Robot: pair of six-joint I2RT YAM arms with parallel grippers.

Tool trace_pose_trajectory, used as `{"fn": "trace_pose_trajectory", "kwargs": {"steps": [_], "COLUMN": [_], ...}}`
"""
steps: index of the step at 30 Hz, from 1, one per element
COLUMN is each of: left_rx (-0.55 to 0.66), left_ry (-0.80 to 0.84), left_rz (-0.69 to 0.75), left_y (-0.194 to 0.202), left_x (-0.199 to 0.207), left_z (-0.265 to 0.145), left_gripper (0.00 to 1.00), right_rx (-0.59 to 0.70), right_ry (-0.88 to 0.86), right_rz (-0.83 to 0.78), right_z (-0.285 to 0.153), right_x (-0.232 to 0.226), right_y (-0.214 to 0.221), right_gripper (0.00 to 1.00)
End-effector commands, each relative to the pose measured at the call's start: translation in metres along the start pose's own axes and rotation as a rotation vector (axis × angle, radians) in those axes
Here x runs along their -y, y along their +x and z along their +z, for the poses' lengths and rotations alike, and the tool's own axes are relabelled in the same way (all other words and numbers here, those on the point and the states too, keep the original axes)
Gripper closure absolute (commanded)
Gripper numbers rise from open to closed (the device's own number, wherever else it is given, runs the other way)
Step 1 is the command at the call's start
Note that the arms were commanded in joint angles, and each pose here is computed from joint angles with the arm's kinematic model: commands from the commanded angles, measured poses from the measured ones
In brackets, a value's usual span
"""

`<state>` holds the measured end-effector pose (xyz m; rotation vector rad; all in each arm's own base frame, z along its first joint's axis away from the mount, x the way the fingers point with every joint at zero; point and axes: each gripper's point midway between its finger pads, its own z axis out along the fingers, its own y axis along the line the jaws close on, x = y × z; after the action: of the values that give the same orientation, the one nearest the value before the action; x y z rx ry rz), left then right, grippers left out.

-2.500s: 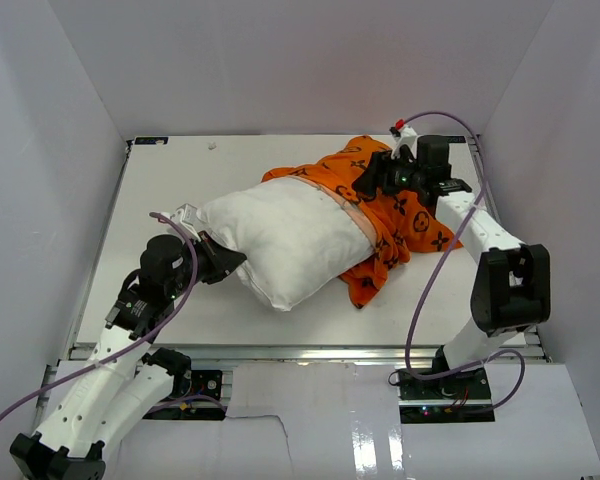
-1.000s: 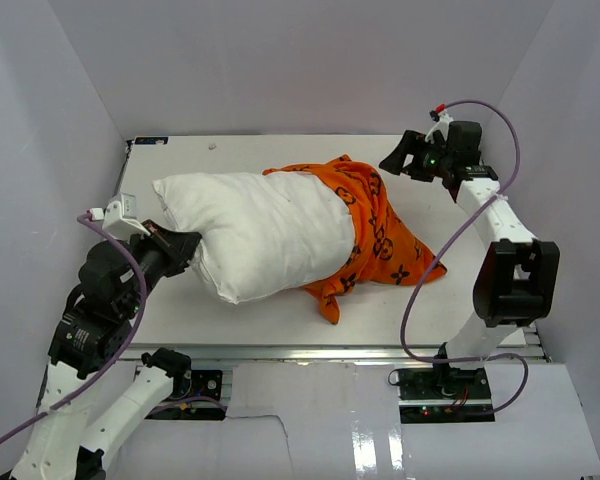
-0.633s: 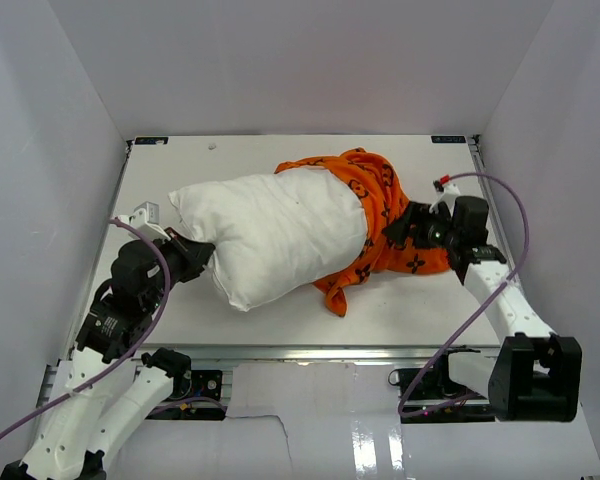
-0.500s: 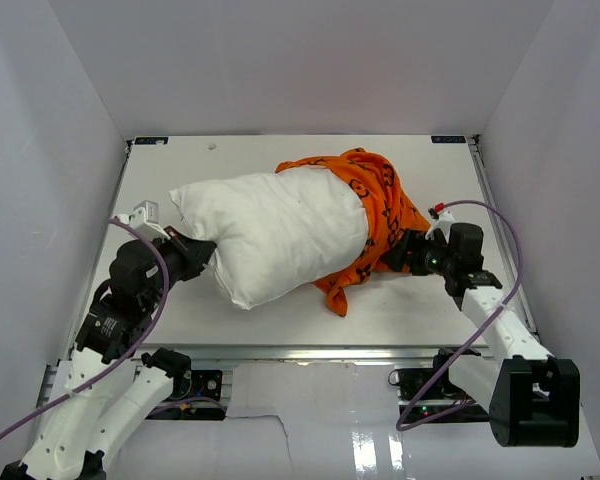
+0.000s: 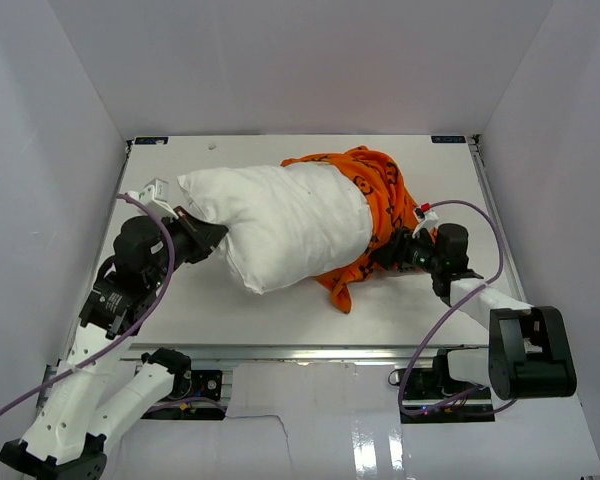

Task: Remove the pillowcase from the pillow

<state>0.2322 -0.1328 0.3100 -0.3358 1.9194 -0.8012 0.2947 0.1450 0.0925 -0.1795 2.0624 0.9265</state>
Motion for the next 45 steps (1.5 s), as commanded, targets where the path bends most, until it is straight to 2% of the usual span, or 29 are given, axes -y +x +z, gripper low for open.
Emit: {"fn": "trace_pose_trajectory", "kwargs": {"steps": [1,4,5,6,8,9,12,13,15,22,28,45], "left_rx": [0.081,0.142,0.119,0.194,0.22,0.281,0.323,0.375,0.403,0.433,0.535,0.625], "left_ry": [0.134,0.146,0.113,0.131,0.114,0.151,0.13,0.162,0.174,0.174,0.188,0.367], "left_rz": [0.011,0.038,0.043,0.056,0.062,0.063,0.071,0.074,0.078,0.095,0.097,0.031], "left_y": [-0.037,-0.071,-0.073,-0.101,-0.118,-0.14,-0.162,-0.179,-0.191,-0.198,-0.221,-0.236], "left_x": [0.045,0.068,0.068,0.086,0.095,0.112,0.123,0.136,0.146,0.148,0.157,0.189], "left_z": [-0.007,-0.02,-0.015,-0.033,-0.04,-0.061,-0.077,-0.097,-0.11,-0.12,-0.145,-0.205], "left_gripper": [1.0,1.0,1.0,1.0,1.0,1.0,1.0,1.0,1.0,1.0,1.0,1.0], "right_rx": [0.052,0.078,0.109,0.099,0.154,0.173,0.235,0.252,0.293,0.421,0.5,0.505], "right_ry": [-0.056,0.064,0.144,0.197,0.294,0.313,0.392,0.411,0.476,0.639,0.753,0.832], "right_rz": [-0.029,0.015,0.04,0.08,0.142,0.172,0.253,0.285,0.349,0.464,0.477,0.621], "right_z": [0.009,0.01,0.007,0.004,-0.009,-0.014,-0.032,-0.036,-0.049,-0.087,-0.11,-0.113], "right_x": [-0.009,0.012,0.029,0.04,0.068,0.075,0.105,0.112,0.137,0.18,0.197,0.236], "right_y": [-0.014,-0.018,-0.026,-0.024,-0.042,-0.047,-0.061,-0.065,-0.072,-0.097,-0.117,-0.09], "right_gripper": [0.4,0.59,0.67,0.92,0.92,0.92,0.92,0.92,0.92,0.92,0.92,0.92]}}
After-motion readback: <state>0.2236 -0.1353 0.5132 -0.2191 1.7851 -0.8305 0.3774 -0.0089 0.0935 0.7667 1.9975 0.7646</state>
